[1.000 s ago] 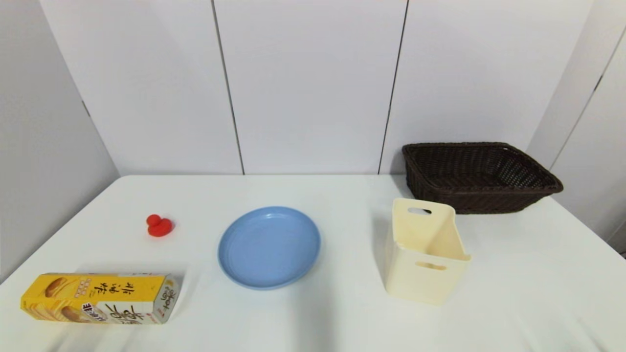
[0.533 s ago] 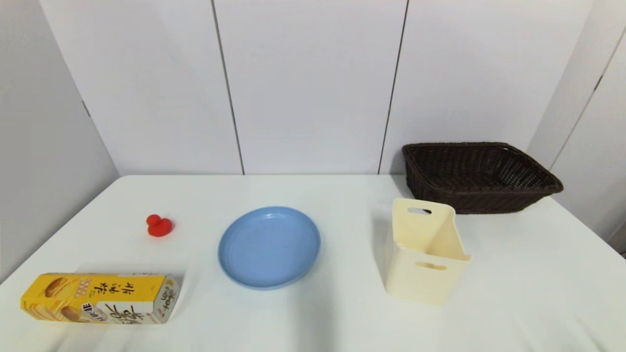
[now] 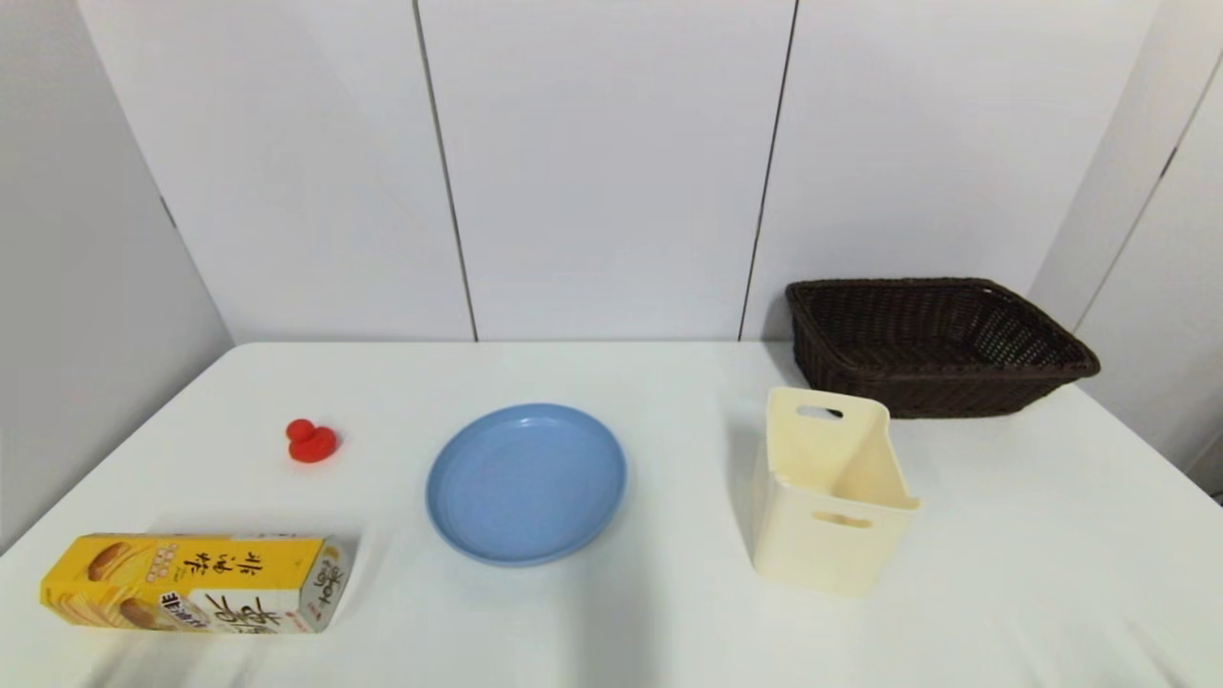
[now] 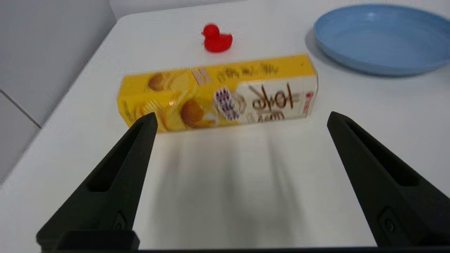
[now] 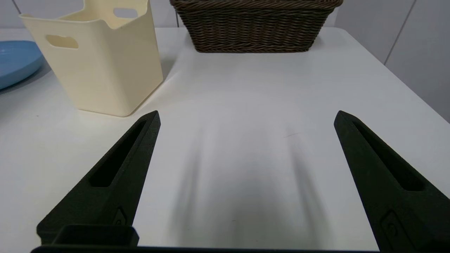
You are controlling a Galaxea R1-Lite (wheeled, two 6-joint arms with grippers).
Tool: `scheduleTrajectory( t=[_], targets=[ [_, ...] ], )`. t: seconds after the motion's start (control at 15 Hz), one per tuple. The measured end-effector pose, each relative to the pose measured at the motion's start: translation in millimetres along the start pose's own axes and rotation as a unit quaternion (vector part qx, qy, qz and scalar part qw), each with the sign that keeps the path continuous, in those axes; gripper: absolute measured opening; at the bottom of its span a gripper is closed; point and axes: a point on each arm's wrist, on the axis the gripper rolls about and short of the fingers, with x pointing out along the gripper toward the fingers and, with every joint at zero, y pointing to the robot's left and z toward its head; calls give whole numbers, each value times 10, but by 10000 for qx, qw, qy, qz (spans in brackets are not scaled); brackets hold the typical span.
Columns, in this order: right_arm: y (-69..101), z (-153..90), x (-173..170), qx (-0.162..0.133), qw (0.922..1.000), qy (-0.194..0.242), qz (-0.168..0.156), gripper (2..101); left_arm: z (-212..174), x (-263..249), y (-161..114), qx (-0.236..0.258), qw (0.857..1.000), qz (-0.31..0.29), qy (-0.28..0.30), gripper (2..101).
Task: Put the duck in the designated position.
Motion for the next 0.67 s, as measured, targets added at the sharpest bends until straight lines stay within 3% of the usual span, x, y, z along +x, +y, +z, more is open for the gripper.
scheduleTrajectory(
  t=[0.4, 0.67],
  targets=[
    [0, 0, 0, 0, 10000, 0, 0, 980, 1189, -3, 146, -193, 9991, -23, 369, 979],
    [0, 0, 0, 0, 10000, 2, 2, 980, 1999, 361, 263, -539, 9970, 59, 545, 979]
  ],
)
